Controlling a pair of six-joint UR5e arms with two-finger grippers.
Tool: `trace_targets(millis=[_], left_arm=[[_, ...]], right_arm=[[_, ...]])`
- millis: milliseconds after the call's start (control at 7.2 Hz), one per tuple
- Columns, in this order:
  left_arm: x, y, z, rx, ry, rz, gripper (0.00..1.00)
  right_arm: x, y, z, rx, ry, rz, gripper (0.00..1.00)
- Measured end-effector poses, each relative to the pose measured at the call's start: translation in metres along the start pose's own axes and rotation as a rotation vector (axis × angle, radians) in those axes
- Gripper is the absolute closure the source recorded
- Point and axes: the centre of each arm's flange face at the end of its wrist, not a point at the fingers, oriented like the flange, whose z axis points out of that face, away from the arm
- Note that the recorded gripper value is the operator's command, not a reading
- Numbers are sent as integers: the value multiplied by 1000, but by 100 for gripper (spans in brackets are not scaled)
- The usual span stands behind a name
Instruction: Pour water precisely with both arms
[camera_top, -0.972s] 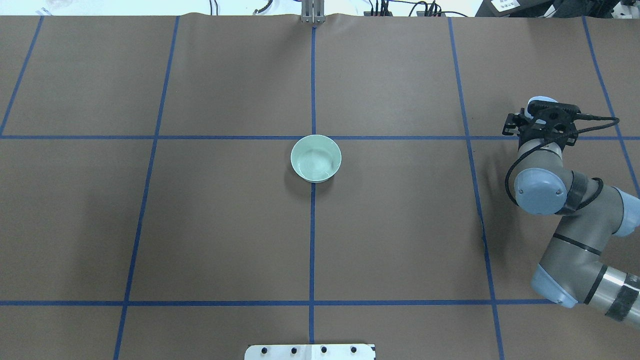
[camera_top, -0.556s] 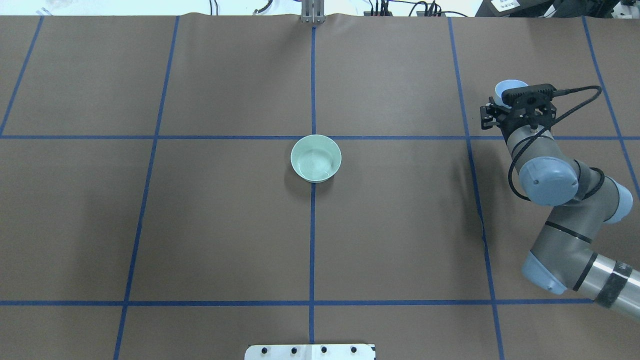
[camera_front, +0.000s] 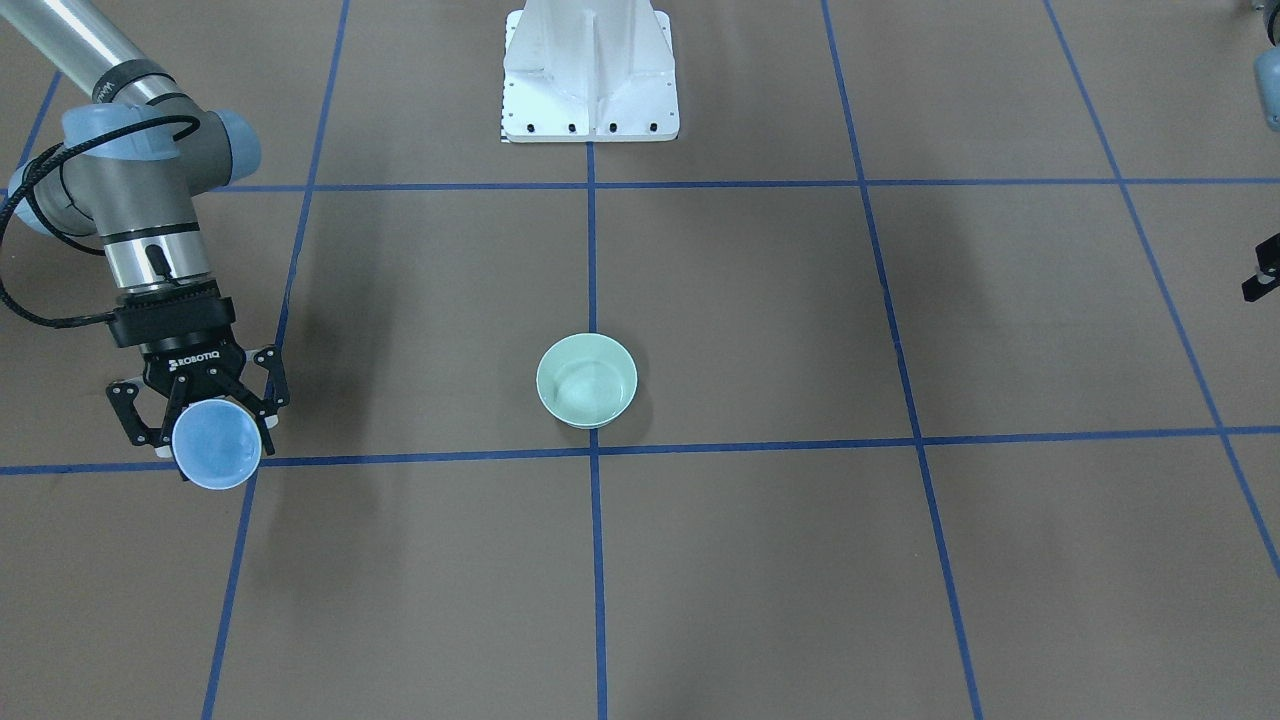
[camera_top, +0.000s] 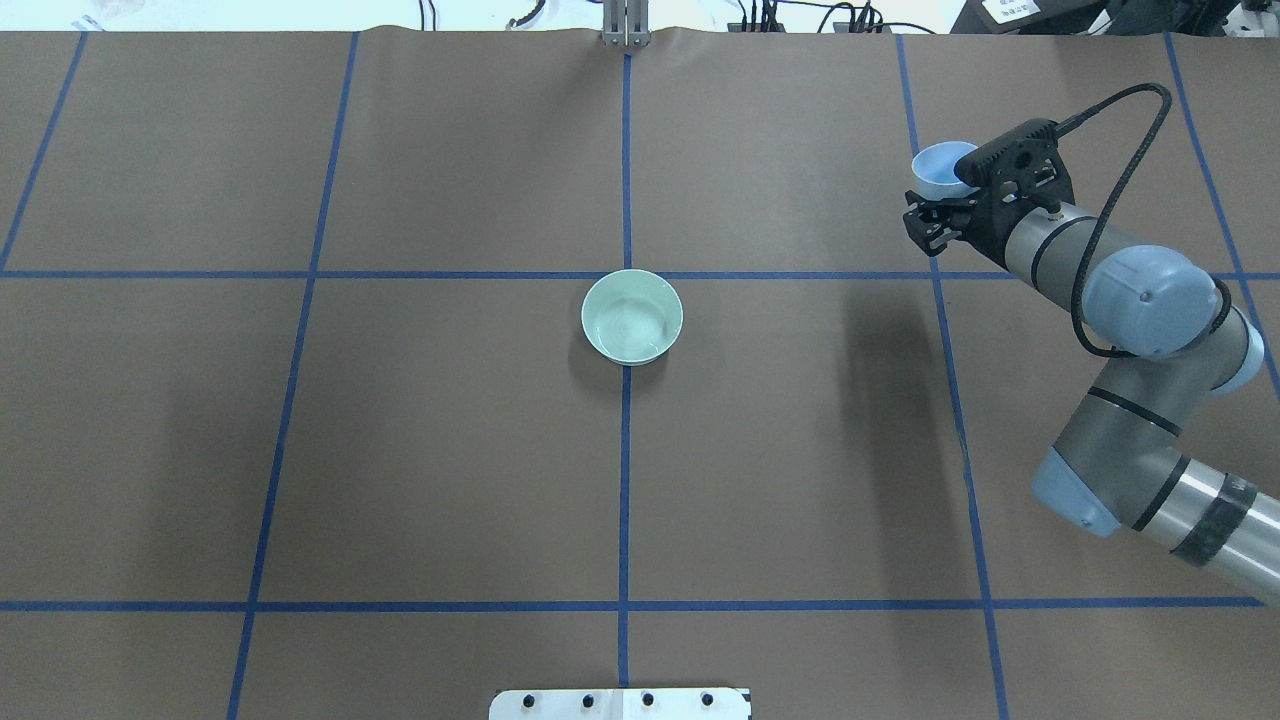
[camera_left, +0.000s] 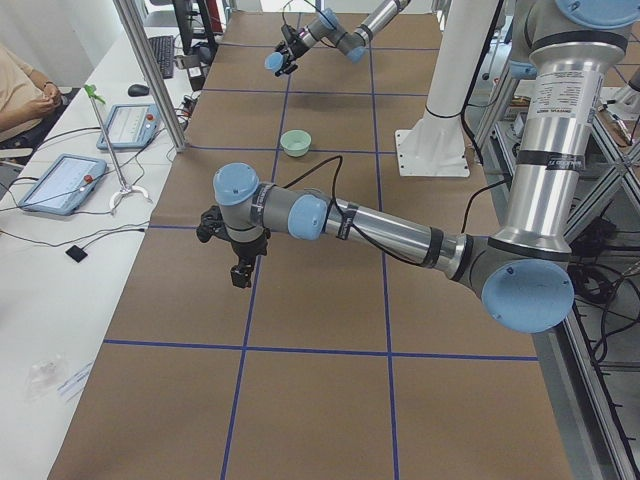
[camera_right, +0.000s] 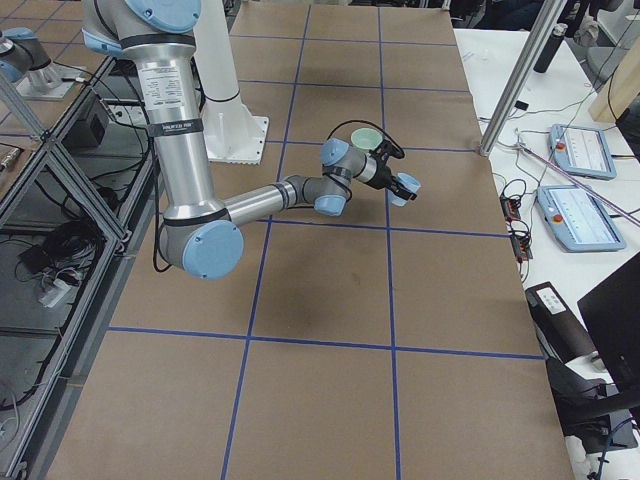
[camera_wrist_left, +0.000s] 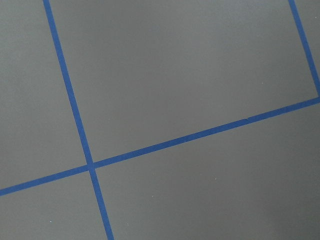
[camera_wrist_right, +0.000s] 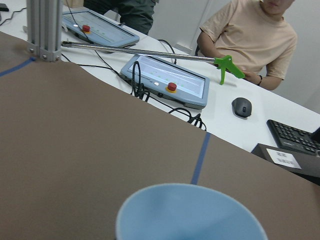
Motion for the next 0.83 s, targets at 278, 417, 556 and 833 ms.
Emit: trace_targets(millis=[278,417,556,833], left_arm=[[-1,0,0,-1,0,-4,0],[-1,1,0,-1,2,-7,0],[0,1,1,-3,12,-10,0],[1,3,1,-6,44,-16,0]], right_arm=[[-22,-5,-11,-7,-190,-60,100],[-31,-8,-14,-8,-259,-122,100],[-42,-14,-15,-5,-317,-176,100],[-71,-34,-16,-4,-436,-230,100]])
